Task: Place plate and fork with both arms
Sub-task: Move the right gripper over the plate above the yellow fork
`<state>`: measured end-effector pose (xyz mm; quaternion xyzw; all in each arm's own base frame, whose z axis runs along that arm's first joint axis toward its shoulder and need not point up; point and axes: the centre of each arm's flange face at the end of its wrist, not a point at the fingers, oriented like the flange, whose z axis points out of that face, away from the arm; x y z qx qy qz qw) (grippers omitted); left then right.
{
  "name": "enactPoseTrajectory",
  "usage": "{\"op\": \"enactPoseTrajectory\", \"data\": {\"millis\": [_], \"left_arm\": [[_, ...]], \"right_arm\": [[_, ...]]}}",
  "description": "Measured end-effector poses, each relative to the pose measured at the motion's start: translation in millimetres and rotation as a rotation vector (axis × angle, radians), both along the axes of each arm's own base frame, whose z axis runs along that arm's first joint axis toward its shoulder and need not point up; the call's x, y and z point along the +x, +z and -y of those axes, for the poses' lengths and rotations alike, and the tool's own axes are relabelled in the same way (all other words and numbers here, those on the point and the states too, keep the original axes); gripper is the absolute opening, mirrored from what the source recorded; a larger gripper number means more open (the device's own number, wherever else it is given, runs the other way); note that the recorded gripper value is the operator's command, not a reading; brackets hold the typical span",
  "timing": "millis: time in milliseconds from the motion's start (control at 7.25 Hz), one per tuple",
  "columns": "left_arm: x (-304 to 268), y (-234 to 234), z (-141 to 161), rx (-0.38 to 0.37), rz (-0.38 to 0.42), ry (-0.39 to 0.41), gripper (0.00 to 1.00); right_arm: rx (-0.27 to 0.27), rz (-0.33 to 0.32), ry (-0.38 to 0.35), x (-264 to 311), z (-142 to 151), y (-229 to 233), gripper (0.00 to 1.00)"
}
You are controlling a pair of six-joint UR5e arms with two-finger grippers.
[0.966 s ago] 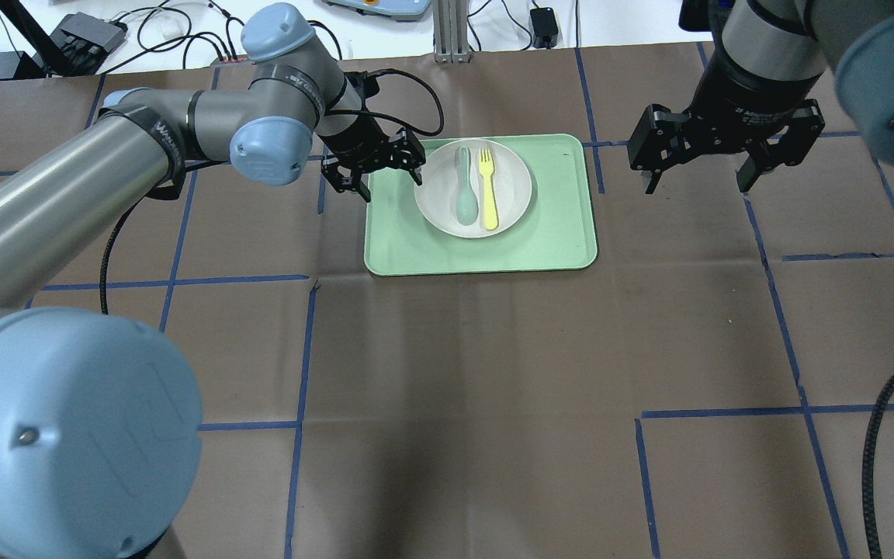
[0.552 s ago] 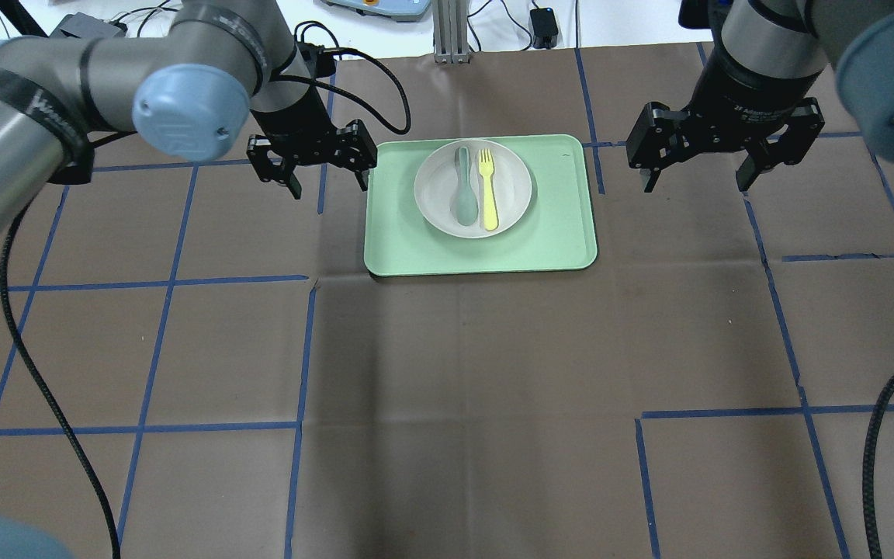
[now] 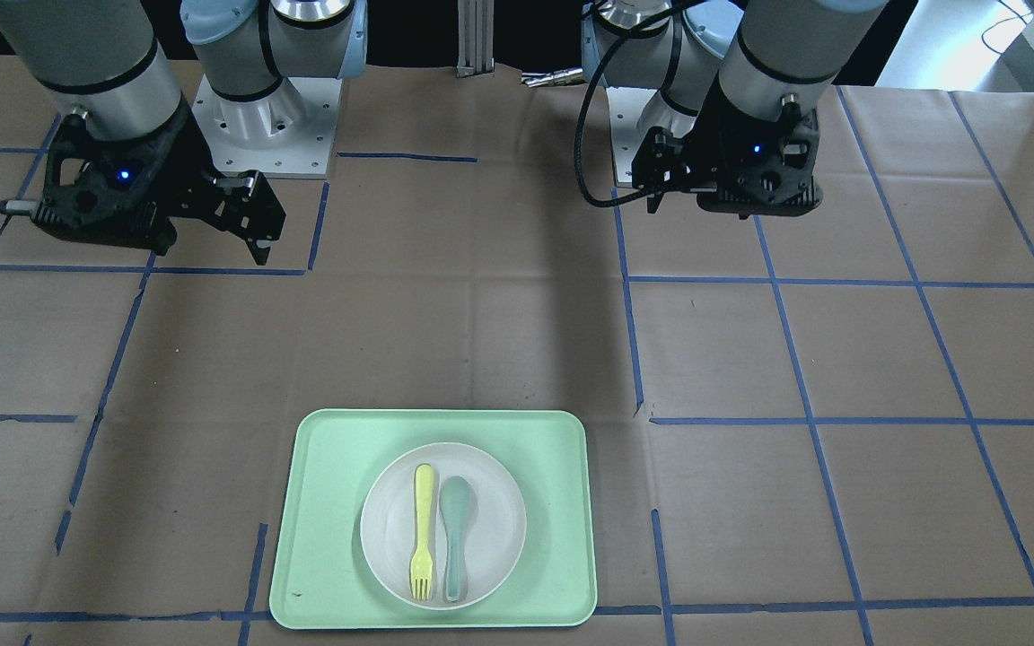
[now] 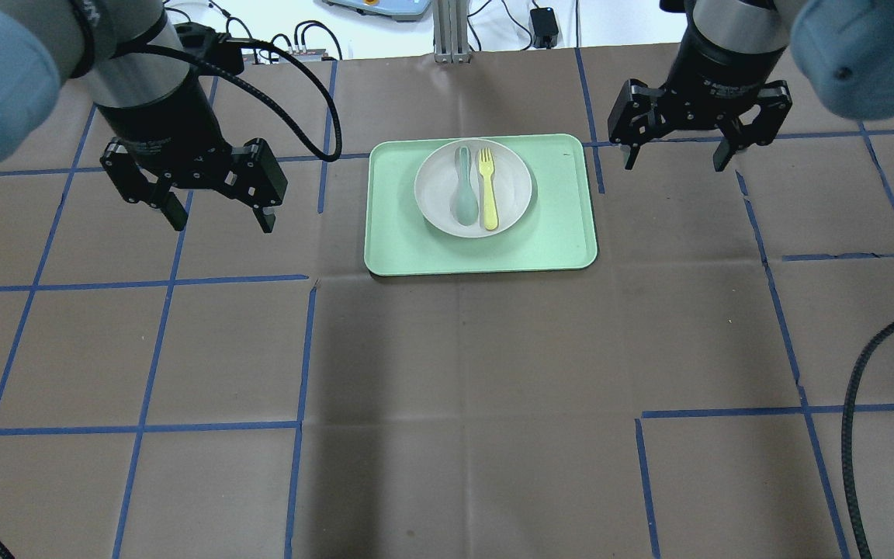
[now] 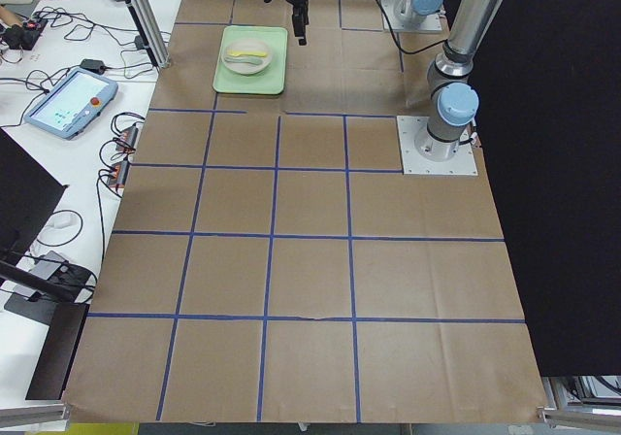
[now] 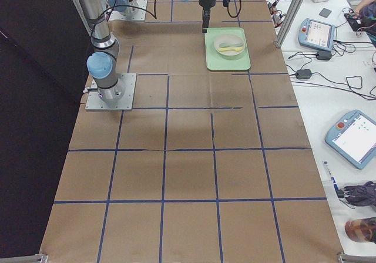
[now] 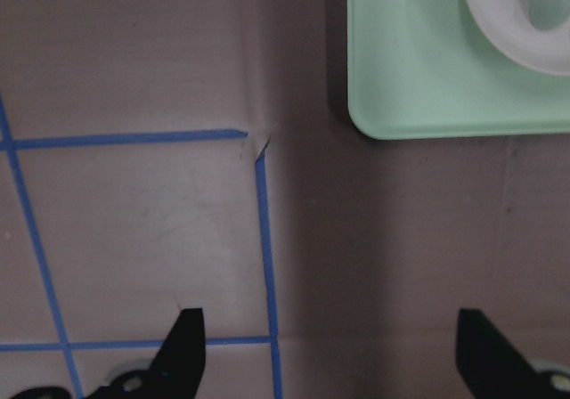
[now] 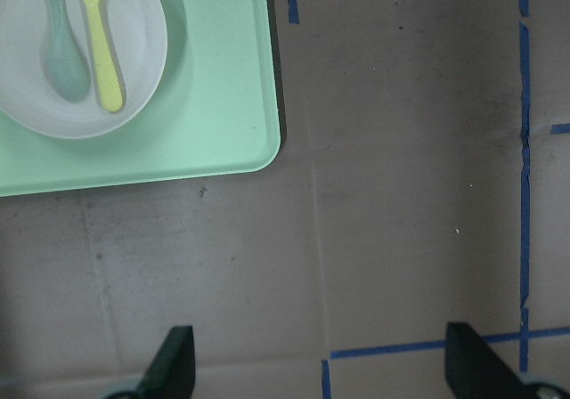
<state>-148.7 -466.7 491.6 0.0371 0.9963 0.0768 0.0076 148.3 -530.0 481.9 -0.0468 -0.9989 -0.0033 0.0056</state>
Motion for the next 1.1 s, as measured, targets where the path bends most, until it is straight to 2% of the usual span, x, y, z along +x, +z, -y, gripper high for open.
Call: {"op": "enactPoseTrajectory", "data": {"millis": [276, 552, 966, 1103], "left_arm": [[4.2, -8.6, -38.7, 0.002, -0.007, -0.012, 0.99], [10.5, -15.0, -46.1, -0.051, -0.002, -0.008, 0.99], [19.0, -10.2, -50.1, -0.087, -0.003, -0.005, 0.99], [20.4, -9.7, -49.3, -0.096, -0.004, -0.003, 0.99]], "right_arm": [[-0.008, 0.001, 0.029, 29.0, 42.7, -10.3, 1.0], [-0.023, 0.003, 0.053, 67.5, 77.6, -32.3, 1.0], [-0.045, 0.002, 0.065, 125.6, 117.5, -77.6, 1.0], [-0.055, 0.001, 0.07, 136.6, 129.4, -96.8, 0.96]]}}
